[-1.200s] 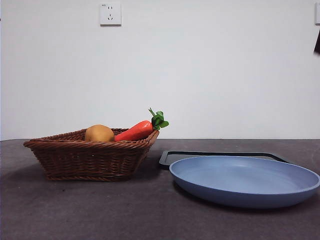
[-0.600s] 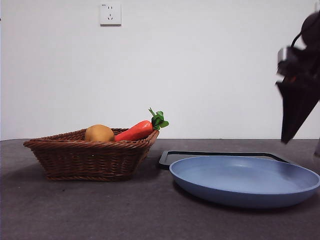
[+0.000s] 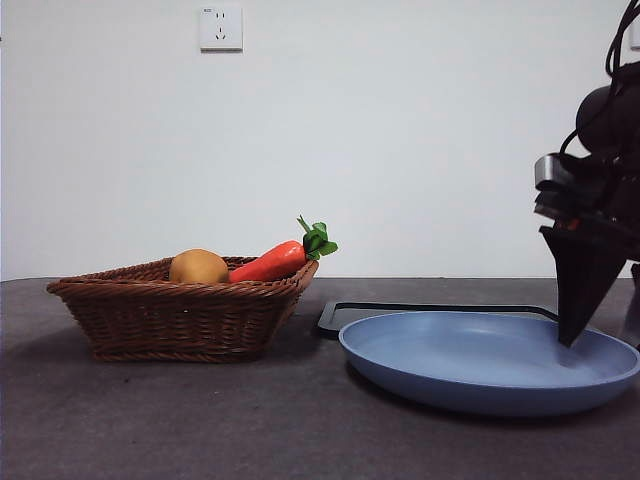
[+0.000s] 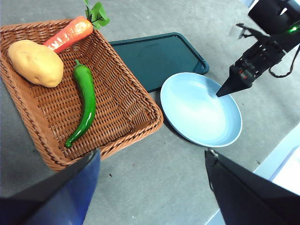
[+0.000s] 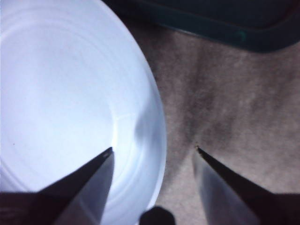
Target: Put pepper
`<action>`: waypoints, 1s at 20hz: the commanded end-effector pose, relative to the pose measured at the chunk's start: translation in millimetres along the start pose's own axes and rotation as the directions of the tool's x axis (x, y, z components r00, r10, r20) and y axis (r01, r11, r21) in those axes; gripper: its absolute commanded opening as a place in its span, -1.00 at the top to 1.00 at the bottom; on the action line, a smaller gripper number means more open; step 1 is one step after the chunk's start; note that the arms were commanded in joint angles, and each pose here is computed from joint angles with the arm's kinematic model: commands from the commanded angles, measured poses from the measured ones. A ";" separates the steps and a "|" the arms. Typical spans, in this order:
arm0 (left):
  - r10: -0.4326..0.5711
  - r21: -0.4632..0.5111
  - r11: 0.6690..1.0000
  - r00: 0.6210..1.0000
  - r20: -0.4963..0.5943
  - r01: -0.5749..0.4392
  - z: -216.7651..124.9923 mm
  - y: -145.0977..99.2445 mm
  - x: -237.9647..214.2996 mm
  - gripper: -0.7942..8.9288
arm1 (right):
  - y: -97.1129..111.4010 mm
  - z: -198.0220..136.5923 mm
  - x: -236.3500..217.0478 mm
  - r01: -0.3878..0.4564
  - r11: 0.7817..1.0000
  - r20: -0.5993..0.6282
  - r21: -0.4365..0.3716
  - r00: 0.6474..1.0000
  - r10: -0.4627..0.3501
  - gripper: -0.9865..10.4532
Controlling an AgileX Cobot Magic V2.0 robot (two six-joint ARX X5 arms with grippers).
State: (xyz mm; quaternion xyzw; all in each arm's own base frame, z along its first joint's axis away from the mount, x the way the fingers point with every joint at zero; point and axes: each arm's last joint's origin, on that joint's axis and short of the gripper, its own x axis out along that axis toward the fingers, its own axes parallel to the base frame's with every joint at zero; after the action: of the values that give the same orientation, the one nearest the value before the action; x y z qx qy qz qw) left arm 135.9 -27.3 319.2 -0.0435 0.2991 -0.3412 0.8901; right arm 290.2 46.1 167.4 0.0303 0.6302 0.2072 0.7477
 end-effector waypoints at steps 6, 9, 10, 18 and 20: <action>-0.002 0.016 1.000 1.000 0.019 0.002 5.0 -1.6 -2.1 0.04 | -0.9 6.4 8.7 0.001 1.000 -0.007 0.002 1.000 -0.001 0.83; 0.004 0.016 1.000 1.000 0.018 -0.004 5.0 -1.3 -2.0 0.04 | -1.6 6.3 8.3 0.001 1.000 -0.006 0.017 1.000 -0.001 0.82; 0.018 0.016 1.000 1.000 0.017 -0.018 5.0 -1.1 -1.9 0.04 | -1.2 5.9 7.3 0.001 1.000 -0.006 0.021 1.000 -0.001 0.82; 0.104 0.089 0.991 0.994 -0.046 -0.100 30.6 -1.6 35.8 0.04 | 24.9 -15.6 -61.1 0.005 1.000 0.123 0.007 0.992 -0.006 0.82; 0.131 0.113 0.986 0.988 -0.075 -0.122 43.8 -0.6 60.7 0.04 | 34.5 -26.9 -85.7 0.011 1.000 0.194 -0.006 0.981 -0.010 0.82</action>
State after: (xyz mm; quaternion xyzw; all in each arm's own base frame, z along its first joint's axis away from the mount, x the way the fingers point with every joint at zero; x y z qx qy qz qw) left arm 190.5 -68.4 324.6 0.0379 0.3162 -0.3044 0.8978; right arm 242.9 41.1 249.6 0.0389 0.5575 0.2032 0.8040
